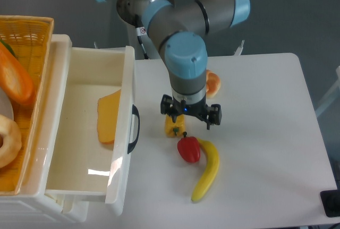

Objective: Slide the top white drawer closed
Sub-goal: 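Lower the open gripper toward the front of the open white drawer, then move the gripper against the drawer front beside its black handle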

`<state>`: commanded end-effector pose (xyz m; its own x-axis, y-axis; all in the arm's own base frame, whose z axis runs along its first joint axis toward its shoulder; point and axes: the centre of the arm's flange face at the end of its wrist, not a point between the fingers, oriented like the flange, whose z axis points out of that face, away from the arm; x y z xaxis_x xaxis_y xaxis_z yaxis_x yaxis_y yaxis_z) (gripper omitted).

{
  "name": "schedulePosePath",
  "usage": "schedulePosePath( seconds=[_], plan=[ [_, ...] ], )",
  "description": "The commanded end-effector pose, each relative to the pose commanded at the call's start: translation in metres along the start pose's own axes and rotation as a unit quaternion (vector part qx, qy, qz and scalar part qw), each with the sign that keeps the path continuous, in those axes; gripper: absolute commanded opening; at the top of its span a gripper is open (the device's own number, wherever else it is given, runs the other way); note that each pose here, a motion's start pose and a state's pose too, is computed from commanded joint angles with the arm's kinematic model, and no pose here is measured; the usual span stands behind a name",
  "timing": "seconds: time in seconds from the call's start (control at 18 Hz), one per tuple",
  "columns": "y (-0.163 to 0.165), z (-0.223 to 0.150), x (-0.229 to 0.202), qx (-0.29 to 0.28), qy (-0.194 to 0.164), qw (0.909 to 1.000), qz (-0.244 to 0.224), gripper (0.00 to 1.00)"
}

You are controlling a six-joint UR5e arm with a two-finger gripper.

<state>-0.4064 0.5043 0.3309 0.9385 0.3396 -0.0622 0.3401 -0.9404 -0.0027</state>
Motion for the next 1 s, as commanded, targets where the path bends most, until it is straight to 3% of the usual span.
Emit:
schedulePosePath(
  seconds=[0.17,0.39,0.5,1.0],
  plan=[
    [-0.006,0.011,0.005,0.016,0.047,0.9981,-0.037,1.00],
    [-0.012,0.024,0.013,0.012,0.066,0.9958,-0.062,1.00],
    [-0.016,0.031,0.017,0.017,0.095,0.9930,-0.068,1.00],
    [-0.017,0.033,0.025,0.021,0.133,0.9883,-0.072,1.00]
  ],
)
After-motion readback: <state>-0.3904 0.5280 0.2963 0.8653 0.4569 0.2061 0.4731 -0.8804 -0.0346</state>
